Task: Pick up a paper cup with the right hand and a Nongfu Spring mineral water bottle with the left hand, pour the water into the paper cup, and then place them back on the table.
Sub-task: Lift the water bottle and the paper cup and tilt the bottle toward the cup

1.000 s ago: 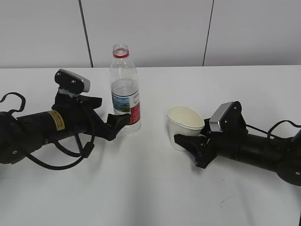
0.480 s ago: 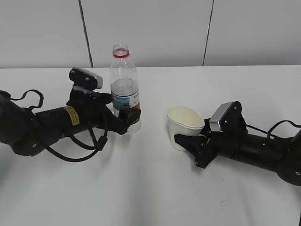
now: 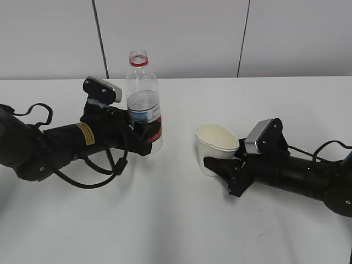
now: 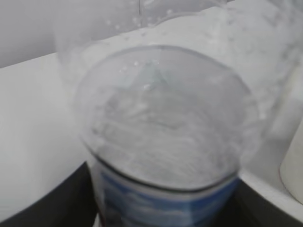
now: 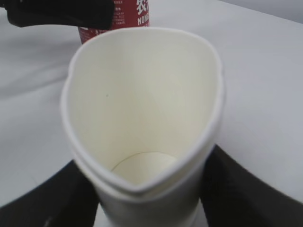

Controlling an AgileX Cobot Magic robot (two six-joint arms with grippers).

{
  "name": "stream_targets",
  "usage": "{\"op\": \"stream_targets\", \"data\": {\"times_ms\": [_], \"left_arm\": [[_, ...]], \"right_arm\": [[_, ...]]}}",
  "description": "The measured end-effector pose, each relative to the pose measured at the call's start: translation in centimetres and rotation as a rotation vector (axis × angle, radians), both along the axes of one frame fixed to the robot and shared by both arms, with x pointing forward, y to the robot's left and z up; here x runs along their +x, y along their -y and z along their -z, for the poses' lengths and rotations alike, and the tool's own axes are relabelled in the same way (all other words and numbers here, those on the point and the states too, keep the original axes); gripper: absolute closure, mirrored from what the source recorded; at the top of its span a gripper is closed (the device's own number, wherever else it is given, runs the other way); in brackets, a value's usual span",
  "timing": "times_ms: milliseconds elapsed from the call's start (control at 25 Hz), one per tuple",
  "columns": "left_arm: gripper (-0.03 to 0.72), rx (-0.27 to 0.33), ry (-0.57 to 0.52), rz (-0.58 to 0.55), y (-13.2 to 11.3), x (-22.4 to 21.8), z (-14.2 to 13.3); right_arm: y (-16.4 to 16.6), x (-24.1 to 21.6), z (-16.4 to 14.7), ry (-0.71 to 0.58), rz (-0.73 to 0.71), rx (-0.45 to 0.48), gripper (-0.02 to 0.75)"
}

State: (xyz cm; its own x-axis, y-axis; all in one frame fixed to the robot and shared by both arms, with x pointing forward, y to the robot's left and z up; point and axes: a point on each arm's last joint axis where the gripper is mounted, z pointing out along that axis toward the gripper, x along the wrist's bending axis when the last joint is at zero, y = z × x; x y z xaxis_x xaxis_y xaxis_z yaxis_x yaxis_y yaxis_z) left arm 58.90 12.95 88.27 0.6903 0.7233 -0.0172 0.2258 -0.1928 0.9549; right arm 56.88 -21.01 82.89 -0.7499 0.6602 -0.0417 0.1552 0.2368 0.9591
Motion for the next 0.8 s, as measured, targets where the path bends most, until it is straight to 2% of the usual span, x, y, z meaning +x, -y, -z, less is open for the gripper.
{"op": "stream_targets", "data": {"times_ms": [160,280,520,800], "left_arm": [[0.382,0.016,0.005,0.028,0.2,-0.1,0.0],[0.398,0.051,0.003,0.038,0.1,-0.1,-0.4],[0.399,0.242,-0.009,0.002,-1.0,-0.5,-3.4],[0.399,0.357,0.091,-0.017,-1.7,-0.5,-7.5]], "right_arm": [[-0.2,-0.1,-0.6,0.01,-0.028,0.001,0.3],[-0.3,0.1,-2.1,0.028,-0.037,0.013,0.3],[-0.1,0.0,-3.2,-0.019,-0.04,-0.037,0.3],[-0.5,0.3,-3.7,-0.08,-0.077,-0.003,0.3]]}}
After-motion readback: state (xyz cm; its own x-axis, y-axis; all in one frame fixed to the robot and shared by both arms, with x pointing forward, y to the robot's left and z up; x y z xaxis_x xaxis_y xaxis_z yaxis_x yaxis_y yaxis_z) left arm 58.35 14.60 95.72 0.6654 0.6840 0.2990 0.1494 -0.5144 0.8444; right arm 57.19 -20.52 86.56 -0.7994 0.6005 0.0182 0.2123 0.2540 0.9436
